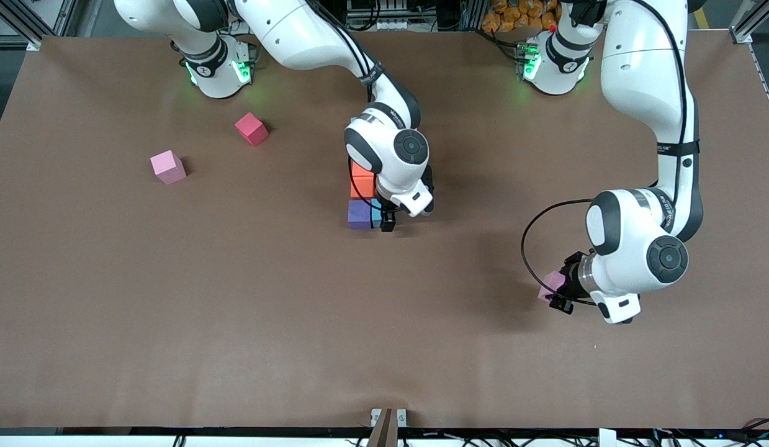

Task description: Form number 2 with 11 blocks

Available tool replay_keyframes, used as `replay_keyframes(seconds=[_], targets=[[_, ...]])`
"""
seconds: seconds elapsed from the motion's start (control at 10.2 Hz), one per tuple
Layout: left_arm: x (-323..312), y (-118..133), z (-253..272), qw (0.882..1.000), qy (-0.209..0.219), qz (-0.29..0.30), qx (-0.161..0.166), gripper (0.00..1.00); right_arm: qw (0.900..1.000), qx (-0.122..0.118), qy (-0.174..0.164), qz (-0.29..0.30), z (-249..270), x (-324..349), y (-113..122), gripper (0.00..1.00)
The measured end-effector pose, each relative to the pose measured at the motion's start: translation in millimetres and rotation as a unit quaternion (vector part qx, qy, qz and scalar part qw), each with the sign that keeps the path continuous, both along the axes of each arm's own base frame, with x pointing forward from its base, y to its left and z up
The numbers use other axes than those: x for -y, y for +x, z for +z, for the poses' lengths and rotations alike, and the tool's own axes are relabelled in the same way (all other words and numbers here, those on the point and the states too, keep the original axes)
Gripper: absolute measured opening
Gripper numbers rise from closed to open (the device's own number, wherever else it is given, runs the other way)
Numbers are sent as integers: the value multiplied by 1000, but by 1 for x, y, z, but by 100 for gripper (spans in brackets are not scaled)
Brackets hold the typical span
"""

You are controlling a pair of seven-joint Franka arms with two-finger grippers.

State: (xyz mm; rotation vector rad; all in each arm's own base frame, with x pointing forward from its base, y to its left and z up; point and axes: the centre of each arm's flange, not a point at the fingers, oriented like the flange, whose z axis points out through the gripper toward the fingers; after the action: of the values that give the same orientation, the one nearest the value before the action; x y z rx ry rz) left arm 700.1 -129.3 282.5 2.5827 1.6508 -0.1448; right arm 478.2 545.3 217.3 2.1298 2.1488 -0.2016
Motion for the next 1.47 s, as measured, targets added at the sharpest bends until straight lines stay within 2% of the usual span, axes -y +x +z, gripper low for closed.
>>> replay_keyframes(seconds=[0.39, 0.59, 0.78, 0.98, 1.17, 1.27, 1.47], targets=[[44, -7, 6, 1000, 0, 7, 1, 56, 1000, -1, 9, -6, 29, -1, 1, 100], [65, -12, 14, 1000, -3, 1, 1, 56, 999, 11, 16, -26, 57, 8, 14, 100], [80, -19, 26, 1000, -9, -6, -4, 56, 996, 13, 29, -89, 88, 48, 53, 100], [104, -27, 33, 1000, -11, -5, -5, 56, 989, 36, 34, -142, 117, 98, 96, 100], [132, -38, 34, 1000, -11, 3, -9, 56, 975, 52, 45, -213, 144, 159, 137, 100], [145, -43, 35, 1000, -11, 9, -10, 56, 961, 58, 48, -264, 153, 192, 156, 100], [169, -53, 35, 1000, -9, 20, -15, 56, 923, 68, 48, -377, 159, 256, 187, 100]])
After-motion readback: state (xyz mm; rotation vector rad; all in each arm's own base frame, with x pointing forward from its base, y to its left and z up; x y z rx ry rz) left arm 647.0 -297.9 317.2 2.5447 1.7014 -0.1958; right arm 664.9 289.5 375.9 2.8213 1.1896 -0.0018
